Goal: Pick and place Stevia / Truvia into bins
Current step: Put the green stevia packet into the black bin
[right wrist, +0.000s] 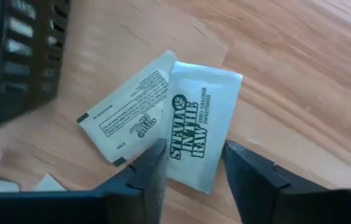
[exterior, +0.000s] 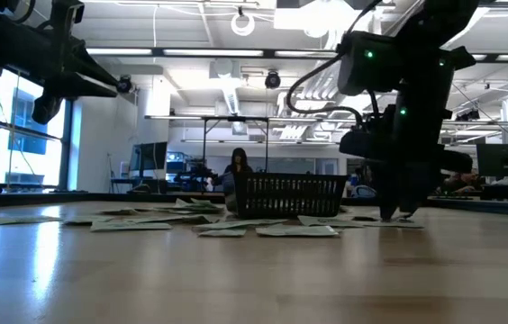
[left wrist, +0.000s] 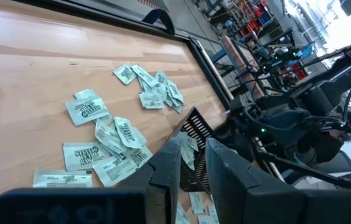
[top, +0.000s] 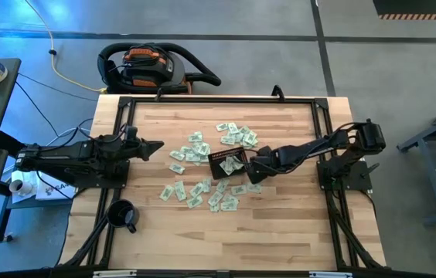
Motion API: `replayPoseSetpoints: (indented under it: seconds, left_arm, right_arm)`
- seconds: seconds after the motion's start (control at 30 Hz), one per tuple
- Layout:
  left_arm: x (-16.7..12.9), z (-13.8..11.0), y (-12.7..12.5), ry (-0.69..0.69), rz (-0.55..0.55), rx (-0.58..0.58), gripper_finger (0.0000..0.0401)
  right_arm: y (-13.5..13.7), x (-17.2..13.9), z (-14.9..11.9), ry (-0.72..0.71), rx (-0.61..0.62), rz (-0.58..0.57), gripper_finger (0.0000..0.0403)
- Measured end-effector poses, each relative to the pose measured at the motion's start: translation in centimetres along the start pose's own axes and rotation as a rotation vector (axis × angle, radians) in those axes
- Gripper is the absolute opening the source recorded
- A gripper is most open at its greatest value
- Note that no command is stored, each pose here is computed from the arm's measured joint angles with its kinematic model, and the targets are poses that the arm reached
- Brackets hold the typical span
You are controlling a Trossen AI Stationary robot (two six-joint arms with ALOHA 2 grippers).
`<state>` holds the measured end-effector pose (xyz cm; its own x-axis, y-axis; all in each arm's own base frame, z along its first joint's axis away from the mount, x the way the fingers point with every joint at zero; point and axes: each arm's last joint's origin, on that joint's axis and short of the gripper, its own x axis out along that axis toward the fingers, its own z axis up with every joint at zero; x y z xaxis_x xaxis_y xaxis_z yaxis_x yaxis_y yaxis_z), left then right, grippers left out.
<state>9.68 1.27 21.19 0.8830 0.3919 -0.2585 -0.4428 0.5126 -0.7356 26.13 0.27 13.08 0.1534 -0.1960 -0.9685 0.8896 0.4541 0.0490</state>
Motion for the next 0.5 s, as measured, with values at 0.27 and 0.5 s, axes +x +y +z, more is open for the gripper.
replayPoseSetpoints:
  seconds: [0.27,0.5]
  left_arm:
    - [0.0,0.0,0.0,-0.004,0.003,0.000,0.0111]
    - [0.0,0.0,0.0,-0.016,0.011,0.000,0.0111]
  right_arm:
    - [-1.4,-0.1,0.1,0.065,0.028,-0.103,0.0030]
    - [-1.2,-3.3,1.2,-0.001,0.099,0.007,0.0010]
